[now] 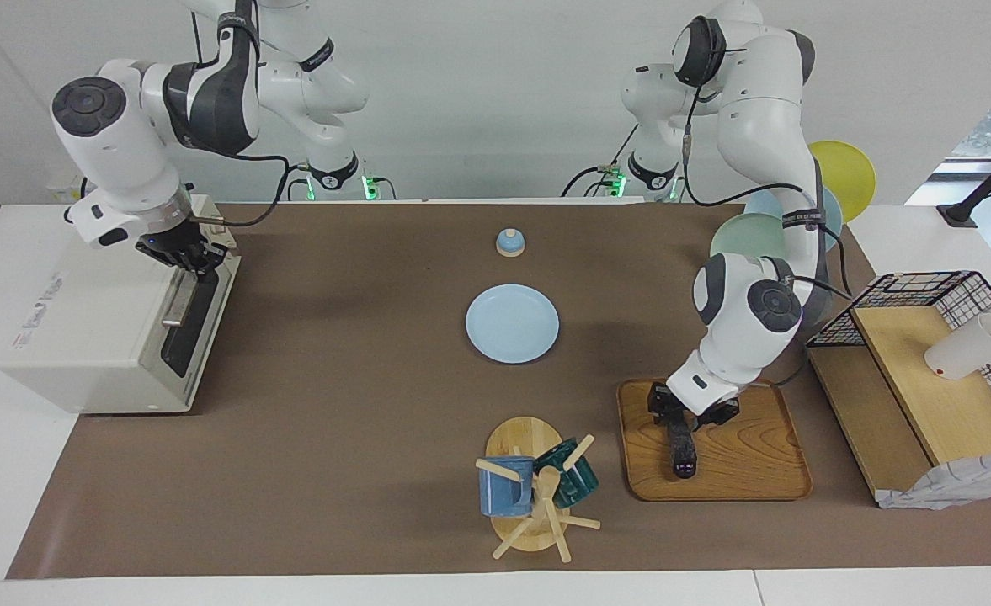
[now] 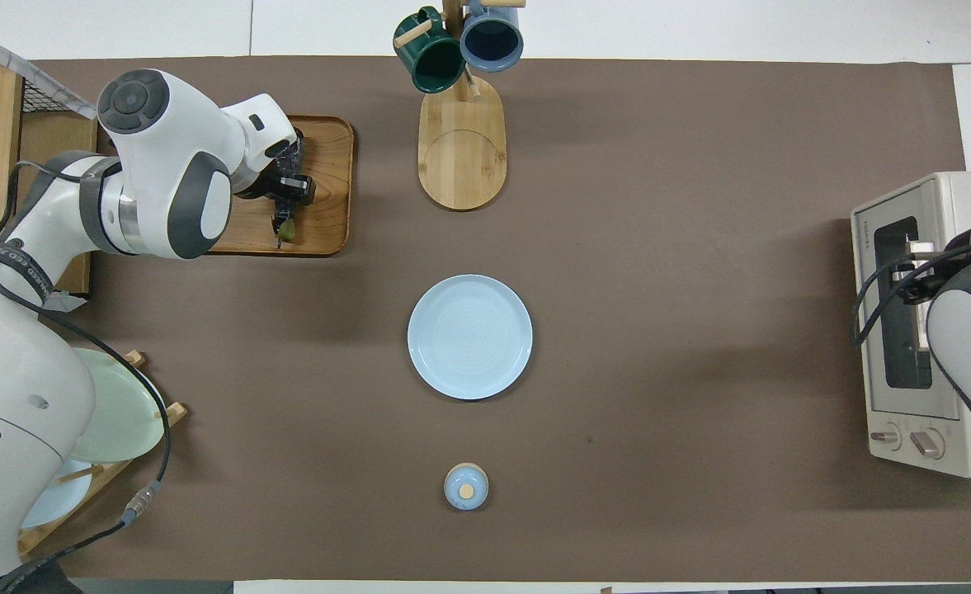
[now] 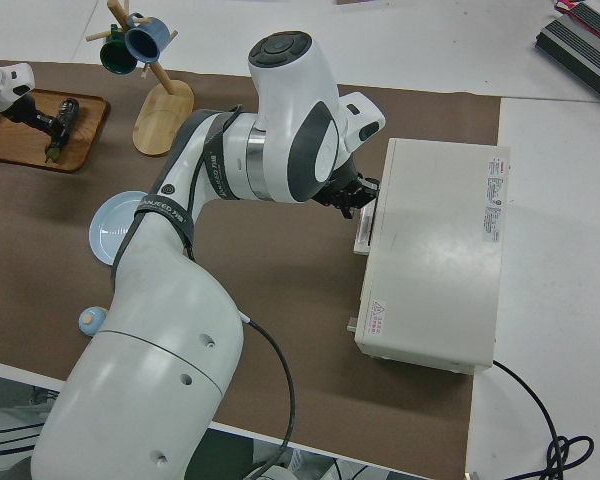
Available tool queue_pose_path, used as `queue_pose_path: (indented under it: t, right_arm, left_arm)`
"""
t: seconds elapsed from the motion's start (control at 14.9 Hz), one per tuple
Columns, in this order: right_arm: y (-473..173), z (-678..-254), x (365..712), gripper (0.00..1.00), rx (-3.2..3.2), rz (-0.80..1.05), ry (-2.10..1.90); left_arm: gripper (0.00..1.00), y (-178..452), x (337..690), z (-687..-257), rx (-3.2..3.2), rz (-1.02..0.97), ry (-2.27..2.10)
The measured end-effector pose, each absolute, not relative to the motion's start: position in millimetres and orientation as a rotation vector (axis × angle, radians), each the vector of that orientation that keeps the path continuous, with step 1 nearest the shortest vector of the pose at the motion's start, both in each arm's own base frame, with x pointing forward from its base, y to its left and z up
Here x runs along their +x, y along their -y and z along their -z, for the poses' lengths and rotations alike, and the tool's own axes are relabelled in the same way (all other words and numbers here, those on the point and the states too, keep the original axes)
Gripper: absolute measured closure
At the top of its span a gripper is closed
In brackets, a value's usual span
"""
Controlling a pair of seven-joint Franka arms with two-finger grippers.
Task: Put eggplant into oven
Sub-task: 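Lift the eggplant with the left gripper while the right gripper opens the oven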
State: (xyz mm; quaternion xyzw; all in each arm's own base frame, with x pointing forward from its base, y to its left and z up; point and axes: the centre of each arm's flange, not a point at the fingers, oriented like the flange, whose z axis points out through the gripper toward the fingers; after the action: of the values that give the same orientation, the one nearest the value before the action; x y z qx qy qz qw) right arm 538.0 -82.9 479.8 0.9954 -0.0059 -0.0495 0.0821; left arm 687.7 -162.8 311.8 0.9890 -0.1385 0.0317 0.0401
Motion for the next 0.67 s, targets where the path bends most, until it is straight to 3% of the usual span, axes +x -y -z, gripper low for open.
queue_pose_path:
  t: [0.4, 0.67]
  right_arm:
    - [98, -470, 534, 0.99, 2.956, 0.167, -0.05]
    - [97, -469, 531, 0.99, 2.957, 0.145, -0.055]
  left_arm:
    - [0.71, 143, 698, -376, 3.032, -0.082, 0.372]
    - [0.71, 151, 666, -447, 2.994, 0.029, 0.373]
